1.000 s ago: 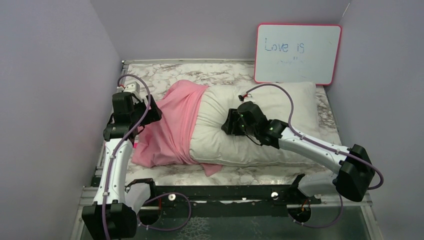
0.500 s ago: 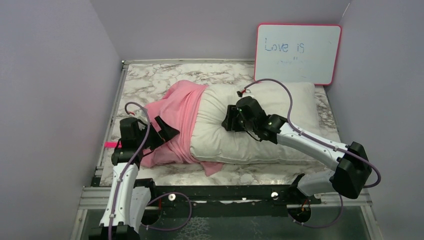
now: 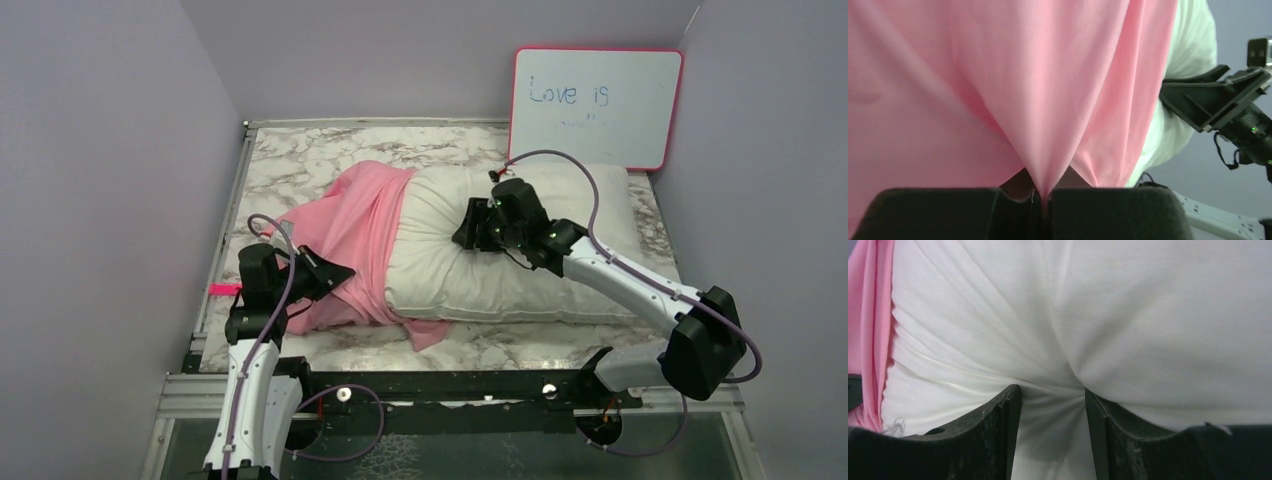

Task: Remove the pillowcase from the pillow
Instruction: Remove the pillow from the pillowcase.

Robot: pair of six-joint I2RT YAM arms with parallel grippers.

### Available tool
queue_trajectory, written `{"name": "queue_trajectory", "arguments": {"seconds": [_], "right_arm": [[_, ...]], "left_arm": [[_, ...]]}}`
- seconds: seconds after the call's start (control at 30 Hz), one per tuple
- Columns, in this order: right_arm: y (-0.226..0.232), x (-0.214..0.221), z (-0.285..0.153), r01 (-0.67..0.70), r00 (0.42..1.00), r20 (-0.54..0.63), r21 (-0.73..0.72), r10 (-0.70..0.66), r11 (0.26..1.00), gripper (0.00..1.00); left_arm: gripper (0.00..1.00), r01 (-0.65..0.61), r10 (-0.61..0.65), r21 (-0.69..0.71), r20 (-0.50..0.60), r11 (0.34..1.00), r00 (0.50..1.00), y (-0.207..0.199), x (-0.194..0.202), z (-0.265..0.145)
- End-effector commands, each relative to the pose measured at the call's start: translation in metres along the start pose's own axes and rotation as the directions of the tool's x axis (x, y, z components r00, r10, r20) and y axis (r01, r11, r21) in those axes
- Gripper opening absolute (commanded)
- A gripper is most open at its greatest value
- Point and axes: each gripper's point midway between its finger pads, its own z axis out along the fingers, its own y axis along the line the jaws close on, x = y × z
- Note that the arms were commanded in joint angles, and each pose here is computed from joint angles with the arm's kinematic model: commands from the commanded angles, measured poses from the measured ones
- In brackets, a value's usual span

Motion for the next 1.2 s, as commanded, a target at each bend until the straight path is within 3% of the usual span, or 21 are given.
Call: {"name": "queue_trajectory", "arguments": {"seconds": [0.0, 0.1, 0.3, 0.67, 0.73, 0.8, 0.9, 0.97, 1.03, 1.17], "right_arm": [[-0.060, 0.004, -0.004, -0.034, 0.998, -0.051, 0.108, 0.040, 0.994, 0.55], [-0.065, -0.001, -0.006, -0.014, 0.999, -0.047, 0.133, 0.021, 0.991, 0.55], [-0.084, 0.007, -0.007, -0.012, 0.997, -0.066, 0.200, 0.025, 0.980, 0.54], [-0.095, 0.007, -0.015, -0.023, 0.998, -0.055, 0.226, 0.037, 0.974, 0.54], [-0.097, 0.008, -0.014, -0.020, 0.998, -0.059, 0.227, 0.034, 0.974, 0.54], [-0.090, 0.008, -0.015, 0.006, 0.997, -0.082, 0.187, 0.010, 0.982, 0.55], [-0.041, -0.004, -0.036, 0.113, 0.992, -0.054, -0.090, -0.118, 0.990, 0.63], [0.000, -0.019, -0.062, 0.236, 0.972, 0.070, -0.312, -0.226, 0.920, 0.74], [0.028, -0.025, -0.086, 0.343, 0.939, 0.178, -0.434, -0.294, 0.833, 0.81], [0.069, -0.009, -0.105, 0.540, 0.841, 0.308, -0.521, -0.445, 0.661, 0.82]], "left_arm": [[0.00, -0.082, 0.118, -0.189, 0.186, 0.979, 0.975, -0.001, -0.043, -0.023], [0.00, -0.158, 0.254, -0.344, 0.255, 0.926, 0.933, -0.004, -0.077, -0.045], [0.00, -0.243, 0.462, -0.582, 0.263, 0.776, 0.847, -0.009, -0.136, -0.078], [0.00, -0.172, 0.626, -0.837, 0.236, 0.520, 0.743, 0.001, -0.191, -0.131], [0.00, -0.184, 0.633, -0.831, 0.237, 0.525, 0.737, -0.003, -0.190, -0.133], [0.00, -0.248, 0.623, -0.780, 0.221, 0.575, 0.751, -0.008, -0.181, -0.119], [0.00, -0.416, 0.605, -0.605, 0.141, 0.679, 0.784, -0.020, -0.153, -0.080], [0.00, -0.460, 0.579, -0.513, 0.092, 0.725, 0.810, -0.021, -0.136, -0.062], [0.00, -0.445, 0.549, -0.496, 0.077, 0.746, 0.832, -0.015, -0.130, -0.056], [0.00, -0.416, 0.538, -0.512, 0.110, 0.751, 0.835, -0.013, -0.133, -0.056]]}}
